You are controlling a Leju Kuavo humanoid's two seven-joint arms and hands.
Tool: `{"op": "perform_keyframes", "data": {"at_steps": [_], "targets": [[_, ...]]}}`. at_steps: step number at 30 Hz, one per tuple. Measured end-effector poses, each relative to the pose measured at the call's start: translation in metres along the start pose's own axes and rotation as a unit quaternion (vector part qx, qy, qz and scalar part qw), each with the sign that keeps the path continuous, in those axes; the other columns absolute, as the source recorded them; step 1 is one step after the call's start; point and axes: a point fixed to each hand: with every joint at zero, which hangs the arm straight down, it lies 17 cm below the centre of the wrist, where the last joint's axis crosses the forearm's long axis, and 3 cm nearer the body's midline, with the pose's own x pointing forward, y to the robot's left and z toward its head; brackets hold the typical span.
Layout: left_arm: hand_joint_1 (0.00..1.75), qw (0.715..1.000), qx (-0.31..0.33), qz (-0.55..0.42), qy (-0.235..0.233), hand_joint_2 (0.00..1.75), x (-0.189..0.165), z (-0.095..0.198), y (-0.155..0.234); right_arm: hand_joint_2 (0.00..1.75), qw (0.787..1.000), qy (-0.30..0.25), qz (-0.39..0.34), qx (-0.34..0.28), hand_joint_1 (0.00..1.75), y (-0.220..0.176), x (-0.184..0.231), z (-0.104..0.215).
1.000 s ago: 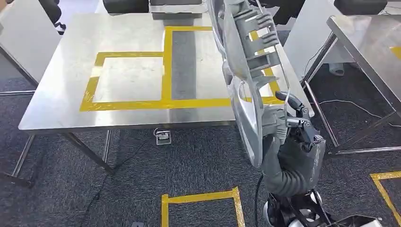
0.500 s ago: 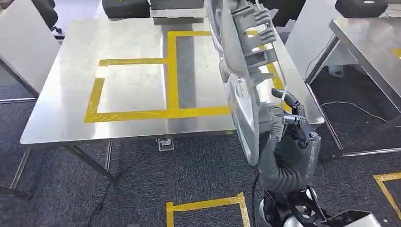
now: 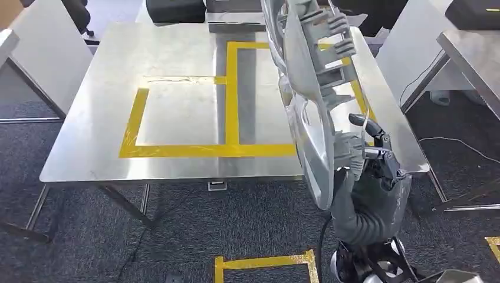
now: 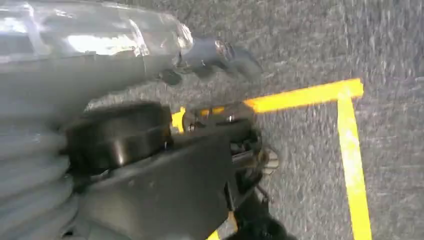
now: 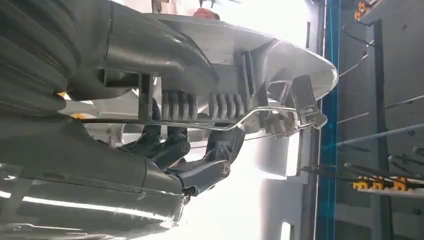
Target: Take the parts from the cabinet and place them on the table.
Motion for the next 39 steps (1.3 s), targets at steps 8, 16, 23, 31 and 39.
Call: {"op": "perform_keyframes", "data": {"at_steps": [8, 16, 23, 31, 39], "targets": [[0.0, 1.0, 0.006, -0.001, 0.0, 1.75, -0.002, -0.001, 0.008, 1.75, 1.0, 0.0, -0.002, 0.0, 1.75, 0.0, 0.0, 0.0], [0.0, 1.0, 0.007, -0.002, 0.001, 1.75, -0.003, -0.001, 0.01, 1.75, 1.0, -0.001, -0.001, 0.0, 1.75, 0.0, 0.0, 0.0], [0.0, 1.0, 0.008, -0.002, 0.0, 1.75, -0.003, -0.001, 0.01, 1.75, 1.0, 0.0, -0.002, 0.002, 1.75, 0.001, 0.0, 0.0], [0.0, 1.0, 0.004, -0.001, -0.003, 1.75, 0.001, -0.001, 0.006, 1.75, 1.0, -0.001, -0.002, 0.002, 1.75, 0.001, 0.0, 0.0], [0.0, 1.0, 0.009, 0.002, -0.005, 1.75, -0.001, -0.001, 0.01, 1.75, 1.0, 0.023, -0.015, -0.01, 1.75, -0.003, -0.009, 0.001]]}}
